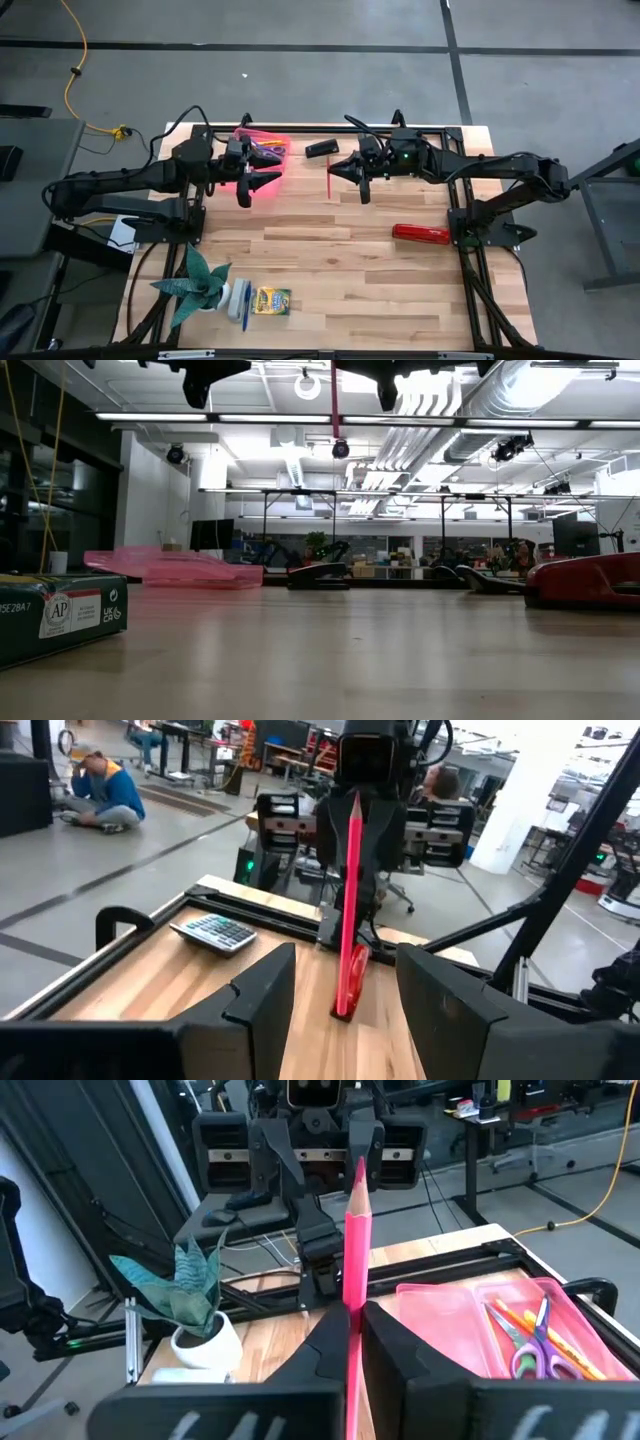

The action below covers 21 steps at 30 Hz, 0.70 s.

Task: Pack school essentials
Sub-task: Put the pink pencil into the pink supply box

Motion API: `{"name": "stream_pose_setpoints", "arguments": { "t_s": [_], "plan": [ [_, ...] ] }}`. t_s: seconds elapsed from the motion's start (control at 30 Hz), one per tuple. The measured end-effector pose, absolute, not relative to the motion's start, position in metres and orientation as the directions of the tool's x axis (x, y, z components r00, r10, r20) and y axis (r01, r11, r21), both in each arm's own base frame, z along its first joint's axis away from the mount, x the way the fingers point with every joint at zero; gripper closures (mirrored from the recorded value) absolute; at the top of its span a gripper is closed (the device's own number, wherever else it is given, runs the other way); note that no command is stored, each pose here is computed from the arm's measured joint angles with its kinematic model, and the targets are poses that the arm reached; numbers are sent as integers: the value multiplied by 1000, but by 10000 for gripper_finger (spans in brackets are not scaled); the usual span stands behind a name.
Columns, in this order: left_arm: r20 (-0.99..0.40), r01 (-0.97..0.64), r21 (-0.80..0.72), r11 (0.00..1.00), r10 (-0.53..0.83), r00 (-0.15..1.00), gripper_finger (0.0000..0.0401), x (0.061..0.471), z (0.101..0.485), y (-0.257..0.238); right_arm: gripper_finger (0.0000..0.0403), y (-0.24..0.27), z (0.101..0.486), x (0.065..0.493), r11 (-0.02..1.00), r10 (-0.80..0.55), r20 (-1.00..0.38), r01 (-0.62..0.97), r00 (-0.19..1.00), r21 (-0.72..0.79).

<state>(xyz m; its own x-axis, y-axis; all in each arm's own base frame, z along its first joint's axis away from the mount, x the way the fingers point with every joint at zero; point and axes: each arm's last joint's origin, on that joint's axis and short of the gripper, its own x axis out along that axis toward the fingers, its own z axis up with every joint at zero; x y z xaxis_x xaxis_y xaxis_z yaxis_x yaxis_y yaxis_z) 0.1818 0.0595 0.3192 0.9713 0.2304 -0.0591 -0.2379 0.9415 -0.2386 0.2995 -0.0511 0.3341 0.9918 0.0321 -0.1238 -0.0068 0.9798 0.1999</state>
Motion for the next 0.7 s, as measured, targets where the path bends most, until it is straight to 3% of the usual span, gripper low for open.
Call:
{"name": "stream_pose_setpoints", "arguments": {
  "t_s": [0.3, 0.7],
  "plan": [
    [-57, -243, -236, 941, 236, 970, 236, 183, 319, 60, 403, -51, 335, 300, 979, 32, -113, -8, 993, 205],
    [-11, -189, -263, 946, 192, 981, 236, 249, 288, 73, 402, -48, 330, 319, 969, 46, -14, -41, 999, 245]
  ]
}}
